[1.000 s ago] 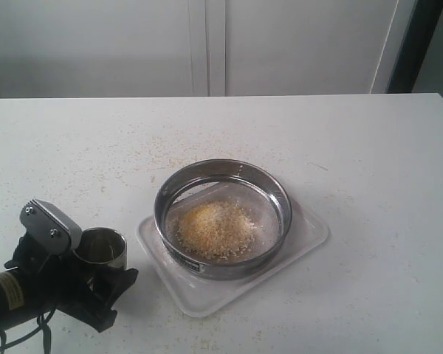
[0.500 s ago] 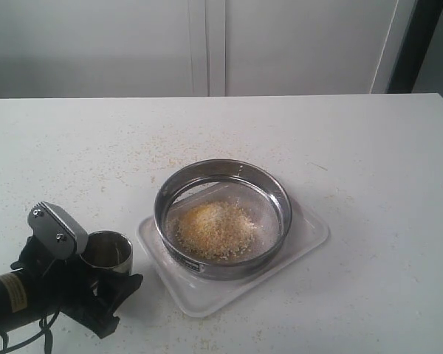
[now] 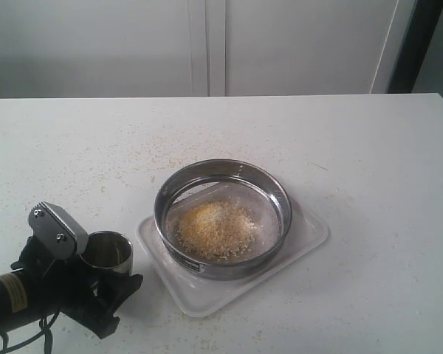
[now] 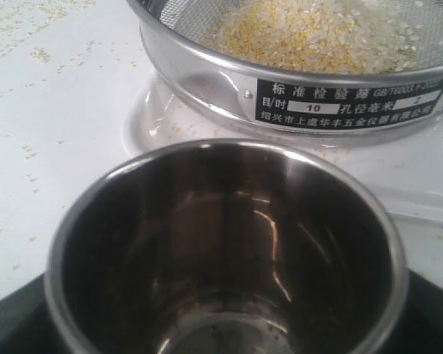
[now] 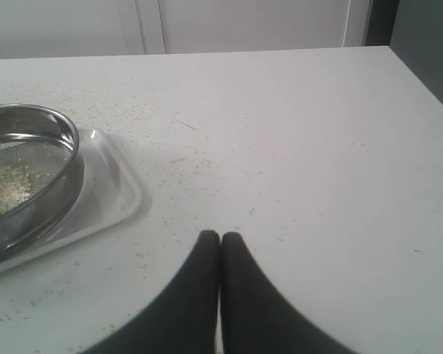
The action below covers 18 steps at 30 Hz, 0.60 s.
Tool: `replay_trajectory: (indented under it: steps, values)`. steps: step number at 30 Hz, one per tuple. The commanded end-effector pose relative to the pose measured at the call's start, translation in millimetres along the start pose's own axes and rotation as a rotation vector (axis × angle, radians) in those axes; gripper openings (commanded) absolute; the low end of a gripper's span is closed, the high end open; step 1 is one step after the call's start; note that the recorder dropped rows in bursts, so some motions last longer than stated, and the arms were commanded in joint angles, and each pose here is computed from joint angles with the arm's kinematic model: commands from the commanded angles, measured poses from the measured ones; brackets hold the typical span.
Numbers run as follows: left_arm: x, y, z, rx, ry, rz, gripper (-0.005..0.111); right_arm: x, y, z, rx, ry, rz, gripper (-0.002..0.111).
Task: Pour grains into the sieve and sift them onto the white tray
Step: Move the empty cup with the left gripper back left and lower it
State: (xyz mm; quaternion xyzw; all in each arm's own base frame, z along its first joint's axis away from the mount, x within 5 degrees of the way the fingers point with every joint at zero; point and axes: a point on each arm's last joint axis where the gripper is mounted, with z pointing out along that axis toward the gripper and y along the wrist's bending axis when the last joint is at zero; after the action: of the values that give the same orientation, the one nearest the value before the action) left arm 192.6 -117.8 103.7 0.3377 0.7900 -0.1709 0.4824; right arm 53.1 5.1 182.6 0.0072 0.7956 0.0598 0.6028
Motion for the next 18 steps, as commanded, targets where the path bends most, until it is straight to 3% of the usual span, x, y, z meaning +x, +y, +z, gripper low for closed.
replay_trajectory:
  steps: [1,9,18]
  values:
    - [3.0,0.2,0.3,0.004,0.031,0.004,0.086,0.2,-0.2,0.2,0.002,-0.014,0.001,0.0]
    - [2.3,0.9,0.3,-0.004,0.024,-0.004,0.105,0.2,-0.2,0.2,0.002,-0.014,0.001,0.0]
    - [-4.0,1.2,-2.8,-0.01,-0.011,0.001,0.105,0.2,-0.2,0.2,0.002,-0.014,0.001,0.0]
